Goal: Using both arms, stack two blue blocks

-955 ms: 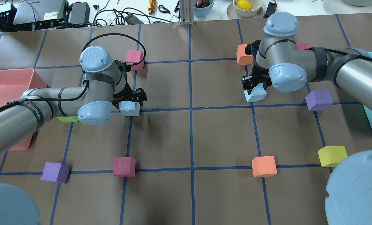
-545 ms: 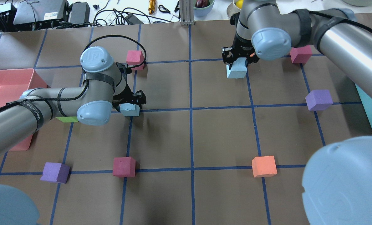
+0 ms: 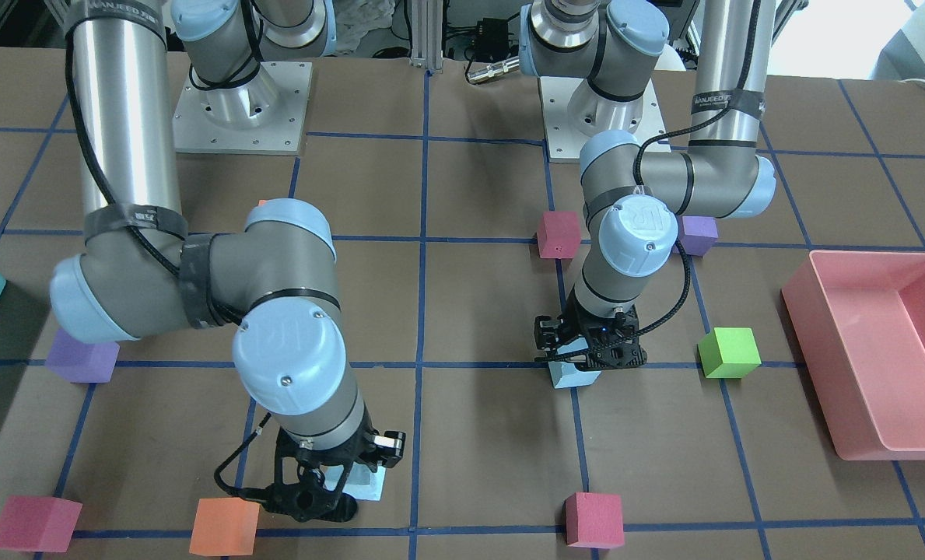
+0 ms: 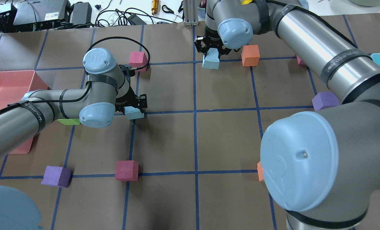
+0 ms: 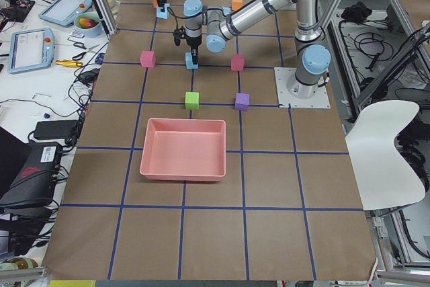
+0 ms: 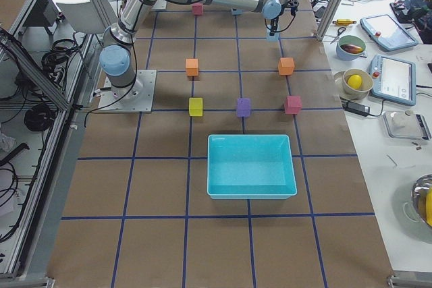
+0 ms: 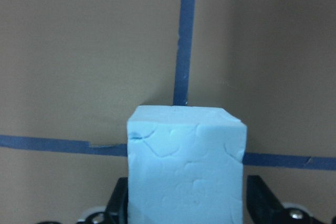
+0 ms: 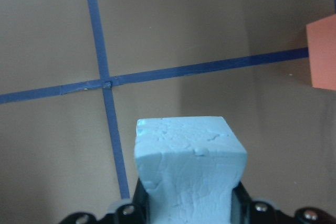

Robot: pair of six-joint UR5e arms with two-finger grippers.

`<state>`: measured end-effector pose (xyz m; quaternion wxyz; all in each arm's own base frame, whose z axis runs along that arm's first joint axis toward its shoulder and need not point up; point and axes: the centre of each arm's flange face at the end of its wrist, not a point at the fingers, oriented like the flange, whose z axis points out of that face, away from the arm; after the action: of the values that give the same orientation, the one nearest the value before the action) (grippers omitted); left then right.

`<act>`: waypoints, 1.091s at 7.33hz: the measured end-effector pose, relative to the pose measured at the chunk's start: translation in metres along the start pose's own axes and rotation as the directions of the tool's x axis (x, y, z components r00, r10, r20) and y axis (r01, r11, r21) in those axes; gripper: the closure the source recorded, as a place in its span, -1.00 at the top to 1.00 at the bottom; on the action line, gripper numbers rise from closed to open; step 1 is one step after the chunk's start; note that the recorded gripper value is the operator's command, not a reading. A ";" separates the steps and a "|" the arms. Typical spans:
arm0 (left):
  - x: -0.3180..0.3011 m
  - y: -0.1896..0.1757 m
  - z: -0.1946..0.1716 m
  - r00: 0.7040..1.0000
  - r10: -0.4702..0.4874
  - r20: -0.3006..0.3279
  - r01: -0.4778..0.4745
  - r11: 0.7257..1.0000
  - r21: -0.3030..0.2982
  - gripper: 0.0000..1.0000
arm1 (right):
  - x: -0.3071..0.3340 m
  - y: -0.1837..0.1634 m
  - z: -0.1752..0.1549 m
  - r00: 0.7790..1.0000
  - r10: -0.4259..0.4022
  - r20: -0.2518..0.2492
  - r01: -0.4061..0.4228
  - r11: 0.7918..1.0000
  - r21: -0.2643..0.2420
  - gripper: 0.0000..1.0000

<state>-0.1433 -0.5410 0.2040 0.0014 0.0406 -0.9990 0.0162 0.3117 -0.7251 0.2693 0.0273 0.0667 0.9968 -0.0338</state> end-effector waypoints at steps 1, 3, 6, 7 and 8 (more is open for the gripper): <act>-0.001 -0.002 -0.005 1.000 0.002 -0.003 -0.002 1.000 0.010 -1.00 | -0.013 -0.005 0.011 1.000 -0.006 0.014 0.006 1.000 -0.001 -1.00; 0.000 -0.010 -0.023 1.000 0.009 -0.006 -0.009 1.000 0.014 -1.00 | -0.033 -0.008 0.031 0.999 -0.037 0.032 0.038 0.999 -0.012 -1.00; 0.006 -0.045 -0.075 0.999 0.036 -0.004 -0.036 0.999 -0.026 -1.00 | -0.040 -0.006 0.052 0.996 -0.080 0.032 0.081 0.996 -0.031 0.11; 0.007 -0.054 -0.089 0.999 0.042 -0.004 -0.042 0.999 -0.031 -1.00 | -0.041 -0.006 0.057 0.996 -0.079 0.036 0.080 0.996 -0.038 0.70; 0.008 -0.060 -0.098 0.999 0.045 -0.006 -0.045 0.998 -0.033 -1.00 | -0.041 -0.006 0.060 0.996 -0.075 0.044 0.077 0.996 -0.046 1.00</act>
<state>-0.1464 -0.5982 0.3040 0.0043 0.0179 -0.9998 -0.0004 0.3548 -0.7405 0.2119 0.0487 0.0275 0.9984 -0.0126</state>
